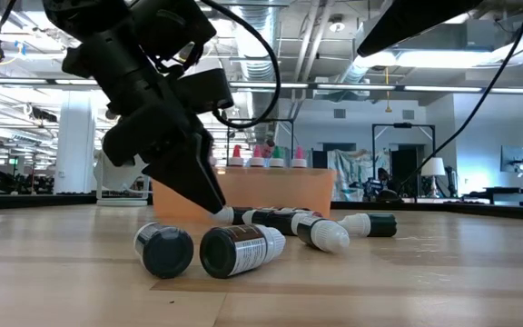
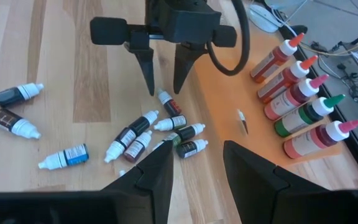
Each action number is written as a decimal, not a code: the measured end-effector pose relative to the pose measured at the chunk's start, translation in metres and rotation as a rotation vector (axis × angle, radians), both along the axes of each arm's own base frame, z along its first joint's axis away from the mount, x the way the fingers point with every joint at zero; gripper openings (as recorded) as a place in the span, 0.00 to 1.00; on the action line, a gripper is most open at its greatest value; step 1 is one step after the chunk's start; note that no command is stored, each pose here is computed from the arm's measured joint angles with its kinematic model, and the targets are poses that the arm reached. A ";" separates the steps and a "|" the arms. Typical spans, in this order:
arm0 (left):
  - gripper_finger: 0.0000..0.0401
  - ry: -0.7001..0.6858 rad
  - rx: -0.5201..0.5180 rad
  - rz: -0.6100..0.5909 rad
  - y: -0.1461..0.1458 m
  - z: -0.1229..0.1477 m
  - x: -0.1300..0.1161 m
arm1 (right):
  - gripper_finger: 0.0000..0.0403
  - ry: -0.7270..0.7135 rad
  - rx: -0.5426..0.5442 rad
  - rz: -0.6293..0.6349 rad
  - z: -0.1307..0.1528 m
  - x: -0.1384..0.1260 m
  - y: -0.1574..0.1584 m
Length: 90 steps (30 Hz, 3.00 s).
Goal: Pick & Place food coloring
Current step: Adjust the orange bin
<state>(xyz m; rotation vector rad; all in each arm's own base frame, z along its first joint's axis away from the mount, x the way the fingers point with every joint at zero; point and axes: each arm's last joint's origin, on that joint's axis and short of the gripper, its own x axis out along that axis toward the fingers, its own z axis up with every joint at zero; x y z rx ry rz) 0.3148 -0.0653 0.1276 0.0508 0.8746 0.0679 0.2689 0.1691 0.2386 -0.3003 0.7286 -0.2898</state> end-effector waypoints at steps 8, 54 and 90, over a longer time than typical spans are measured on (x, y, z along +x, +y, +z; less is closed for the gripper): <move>0.43 -0.005 0.037 0.027 0.000 -0.001 -0.001 | 0.33 0.001 -0.002 0.002 0.000 0.000 0.000; 0.43 -0.027 0.231 0.156 0.083 0.004 0.011 | 0.33 0.002 -0.003 -0.018 0.000 0.003 -0.006; 0.43 -0.222 0.160 0.208 0.119 0.018 0.020 | 0.33 0.003 -0.001 -0.030 0.000 0.005 -0.009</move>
